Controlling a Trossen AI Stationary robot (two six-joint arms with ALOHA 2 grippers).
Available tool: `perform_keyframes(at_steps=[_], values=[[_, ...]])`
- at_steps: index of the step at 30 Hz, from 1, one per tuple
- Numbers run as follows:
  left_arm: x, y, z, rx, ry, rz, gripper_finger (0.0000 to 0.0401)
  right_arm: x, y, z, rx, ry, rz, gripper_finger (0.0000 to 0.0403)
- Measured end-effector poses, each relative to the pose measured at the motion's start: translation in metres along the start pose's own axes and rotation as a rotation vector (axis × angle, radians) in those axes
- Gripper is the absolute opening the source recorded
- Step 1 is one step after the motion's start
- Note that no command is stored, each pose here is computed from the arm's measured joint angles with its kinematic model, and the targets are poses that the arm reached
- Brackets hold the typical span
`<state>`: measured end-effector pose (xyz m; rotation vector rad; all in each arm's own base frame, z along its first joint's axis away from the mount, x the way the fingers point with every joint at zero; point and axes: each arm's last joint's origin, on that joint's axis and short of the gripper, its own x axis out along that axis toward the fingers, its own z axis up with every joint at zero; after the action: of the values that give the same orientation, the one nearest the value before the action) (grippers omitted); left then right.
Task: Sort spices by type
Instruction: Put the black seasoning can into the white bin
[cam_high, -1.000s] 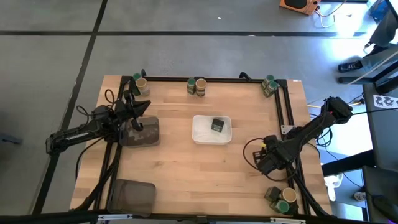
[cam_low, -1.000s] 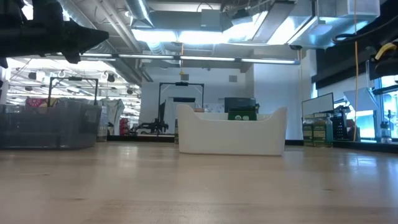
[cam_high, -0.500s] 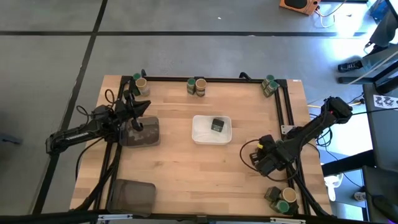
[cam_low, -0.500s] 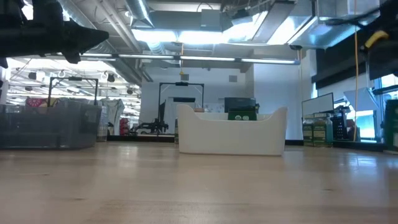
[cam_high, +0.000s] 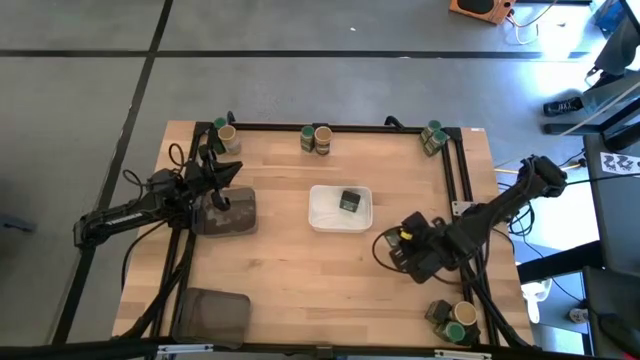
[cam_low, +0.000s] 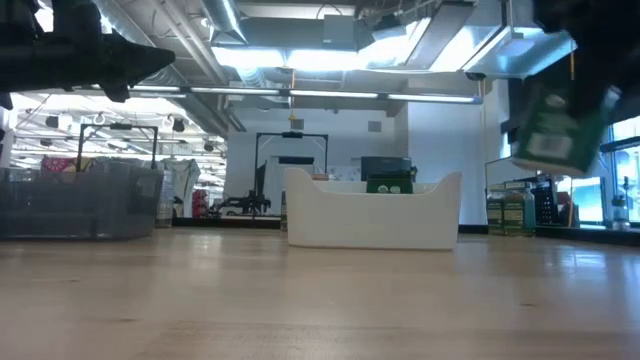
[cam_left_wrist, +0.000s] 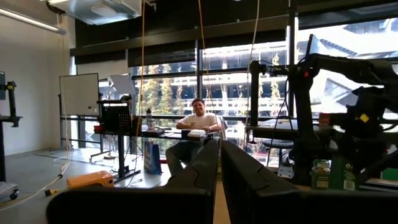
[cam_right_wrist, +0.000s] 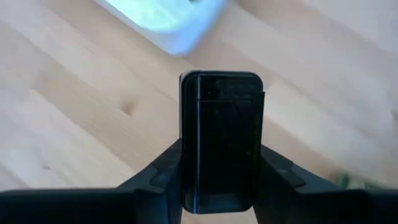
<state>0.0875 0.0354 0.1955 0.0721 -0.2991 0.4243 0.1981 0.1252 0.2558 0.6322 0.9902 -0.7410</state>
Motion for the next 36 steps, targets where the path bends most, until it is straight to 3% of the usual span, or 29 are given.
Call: perform_keyframes(at_steps=[9,26,32,36], values=[[0.000,0.000,0.000,0.000,0.001,0.000,0.0017,-0.009,0.022,0.041,-0.205,-0.199,0.126,0.0137],[0.000,0.000,-0.001,0.029,0.006,0.003,0.0017,0.009,0.028,0.100,-0.571,-0.386,0.127,0.0135],[0.000,0.000,-0.001,0.030,0.007,0.004,0.0017,0.045,0.034,0.104,-0.682,-0.292,0.158,0.0136],[0.000,0.000,-0.002,0.032,0.023,0.003,0.0017,0.070,0.038,0.105,-0.743,-0.225,0.106,0.0137]])
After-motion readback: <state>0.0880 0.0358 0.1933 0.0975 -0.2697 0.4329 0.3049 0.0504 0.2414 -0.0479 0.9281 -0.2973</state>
